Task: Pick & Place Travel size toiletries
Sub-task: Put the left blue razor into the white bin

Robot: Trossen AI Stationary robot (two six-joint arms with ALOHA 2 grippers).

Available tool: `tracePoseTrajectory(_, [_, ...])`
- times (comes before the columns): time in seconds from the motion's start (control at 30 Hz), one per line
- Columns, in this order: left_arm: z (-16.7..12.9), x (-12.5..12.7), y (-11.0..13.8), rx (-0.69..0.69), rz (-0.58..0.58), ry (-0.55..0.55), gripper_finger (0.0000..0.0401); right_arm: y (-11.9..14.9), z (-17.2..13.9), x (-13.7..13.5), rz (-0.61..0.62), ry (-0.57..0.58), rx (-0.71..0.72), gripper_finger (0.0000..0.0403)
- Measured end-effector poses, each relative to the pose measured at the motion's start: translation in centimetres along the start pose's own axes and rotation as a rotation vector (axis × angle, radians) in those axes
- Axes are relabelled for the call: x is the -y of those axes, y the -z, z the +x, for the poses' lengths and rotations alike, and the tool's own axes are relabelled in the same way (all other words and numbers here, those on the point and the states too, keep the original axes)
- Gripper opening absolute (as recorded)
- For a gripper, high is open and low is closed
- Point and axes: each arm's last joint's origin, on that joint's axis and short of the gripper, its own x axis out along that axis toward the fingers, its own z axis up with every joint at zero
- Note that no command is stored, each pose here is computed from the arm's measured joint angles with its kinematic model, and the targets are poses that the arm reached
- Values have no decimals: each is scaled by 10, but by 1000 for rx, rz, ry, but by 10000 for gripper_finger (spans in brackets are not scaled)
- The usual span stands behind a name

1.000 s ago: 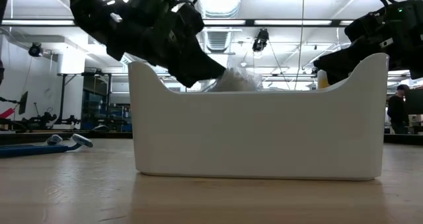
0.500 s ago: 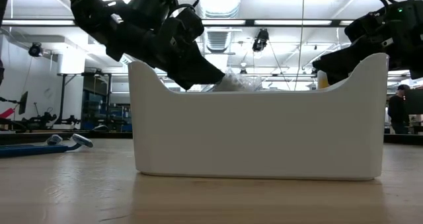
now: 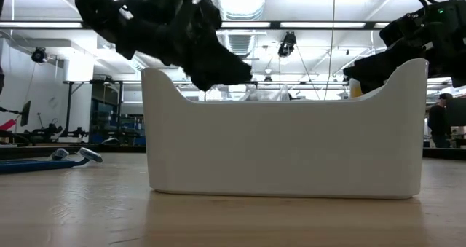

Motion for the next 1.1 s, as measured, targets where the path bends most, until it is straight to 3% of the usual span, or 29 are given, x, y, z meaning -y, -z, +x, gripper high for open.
tracePoseTrajectory(0.3, [-27,10,-24,67,47,54,153,0,0,0,1,0,-1,195])
tracePoseTrajectory(0.6, [-80,19,-21,141,41,56,154,0,0,0,1,0,-2,199])
tracePoseTrajectory(0.9, [-111,23,6,142,-101,68,153,0,0,0,2,0,-4,174])
tracePoseTrajectory(1.1, [-118,22,30,33,-288,76,153,1,0,0,5,0,-8,157])
